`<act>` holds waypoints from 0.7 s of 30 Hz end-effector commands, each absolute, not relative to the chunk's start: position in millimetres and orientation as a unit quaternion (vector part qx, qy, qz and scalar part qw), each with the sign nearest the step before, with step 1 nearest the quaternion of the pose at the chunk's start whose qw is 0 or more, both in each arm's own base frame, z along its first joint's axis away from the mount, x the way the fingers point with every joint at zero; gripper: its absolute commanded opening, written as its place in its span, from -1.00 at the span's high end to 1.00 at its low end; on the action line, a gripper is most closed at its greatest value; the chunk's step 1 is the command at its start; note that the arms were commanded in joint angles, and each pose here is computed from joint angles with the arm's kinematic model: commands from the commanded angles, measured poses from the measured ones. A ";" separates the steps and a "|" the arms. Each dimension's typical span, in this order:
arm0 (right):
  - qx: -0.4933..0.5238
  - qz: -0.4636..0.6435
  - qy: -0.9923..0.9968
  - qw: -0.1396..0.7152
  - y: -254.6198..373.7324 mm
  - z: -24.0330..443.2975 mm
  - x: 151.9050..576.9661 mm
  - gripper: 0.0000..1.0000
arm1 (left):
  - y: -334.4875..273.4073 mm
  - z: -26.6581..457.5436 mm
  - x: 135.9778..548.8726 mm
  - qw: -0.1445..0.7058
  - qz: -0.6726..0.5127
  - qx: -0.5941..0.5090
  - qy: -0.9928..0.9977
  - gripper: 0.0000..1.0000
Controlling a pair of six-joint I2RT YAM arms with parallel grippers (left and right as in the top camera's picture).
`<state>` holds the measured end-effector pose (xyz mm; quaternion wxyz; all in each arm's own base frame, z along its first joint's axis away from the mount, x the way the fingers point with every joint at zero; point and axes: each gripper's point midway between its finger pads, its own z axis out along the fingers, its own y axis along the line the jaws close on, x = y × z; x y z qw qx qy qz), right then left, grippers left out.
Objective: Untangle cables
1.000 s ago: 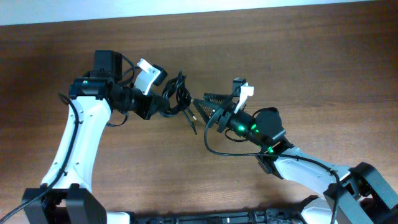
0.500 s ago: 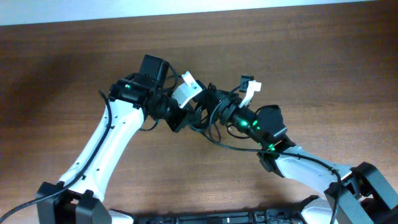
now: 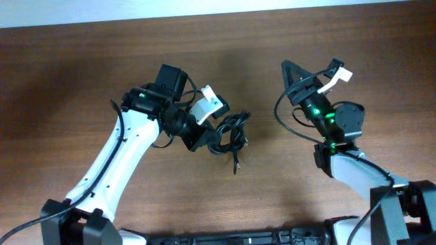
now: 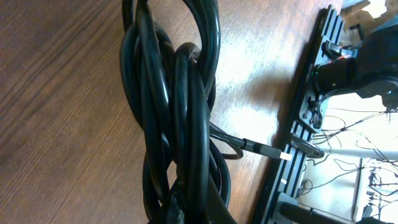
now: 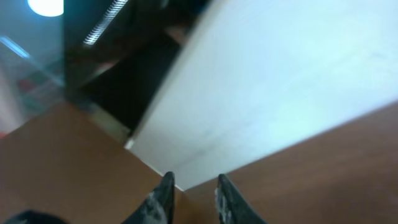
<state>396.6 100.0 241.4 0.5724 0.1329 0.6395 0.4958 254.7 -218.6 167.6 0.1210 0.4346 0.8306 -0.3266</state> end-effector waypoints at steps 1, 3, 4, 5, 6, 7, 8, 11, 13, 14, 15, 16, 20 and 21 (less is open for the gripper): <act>0.098 0.485 0.708 0.504 113.9 200.6 388.9 0.31 | -216.1 173.2 256.3 0.137 -0.314 0.447 0.826 1.00; 0.049 0.458 0.740 0.490 121.5 179.7 381.6 0.25 | -202.6 162.7 263.7 0.134 -0.263 0.448 0.844 1.00; 0.022 0.442 0.753 0.487 123.8 170.6 378.3 0.18 | -196.4 158.6 267.0 0.132 -0.241 0.448 0.851 1.00; 0.019 0.434 0.763 0.479 123.9 162.4 376.6 0.17 | -191.2 155.5 269.7 0.131 -0.222 0.448 0.856 1.00; 0.025 0.433 0.770 0.468 123.8 156.7 375.3 0.11 | -190.3 155.1 270.3 0.131 -0.219 0.448 0.857 1.00; 0.024 0.438 0.775 0.455 126.1 152.3 372.2 0.09 | -191.4 155.7 269.8 0.132 -0.223 0.448 0.856 1.00; 0.016 0.447 0.775 0.446 129.8 151.7 368.6 0.08 | -191.7 155.9 269.7 0.132 -0.224 0.448 0.855 1.00; -0.047 0.488 0.765 0.419 148.0 156.6 349.6 -0.21 | -194.3 157.6 268.4 0.142 -0.229 0.481 0.834 1.00; -0.098 0.509 0.754 0.404 163.1 159.8 334.7 -0.34 | -201.6 167.6 265.6 0.161 -0.275 0.499 0.806 1.00; -0.108 0.514 0.752 0.398 171.2 159.8 330.3 -0.38 | -202.0 172.9 266.6 0.171 -0.296 0.497 0.797 1.00; -0.135 0.510 0.748 0.403 179.5 159.8 325.9 -0.38 | -200.9 177.6 268.4 0.178 -0.314 0.489 0.794 1.00; -0.170 0.504 0.740 0.411 190.1 159.9 319.9 -0.39 | -198.8 185.5 270.5 0.192 -0.342 0.480 0.785 1.00; -0.200 0.491 0.737 0.419 209.0 157.9 313.8 -0.38 | -195.4 206.0 269.3 0.221 -0.408 0.465 0.754 1.00; -0.181 0.470 0.747 0.435 205.4 155.6 323.2 -0.31 | -195.6 206.7 267.1 0.217 -0.413 0.462 0.754 1.00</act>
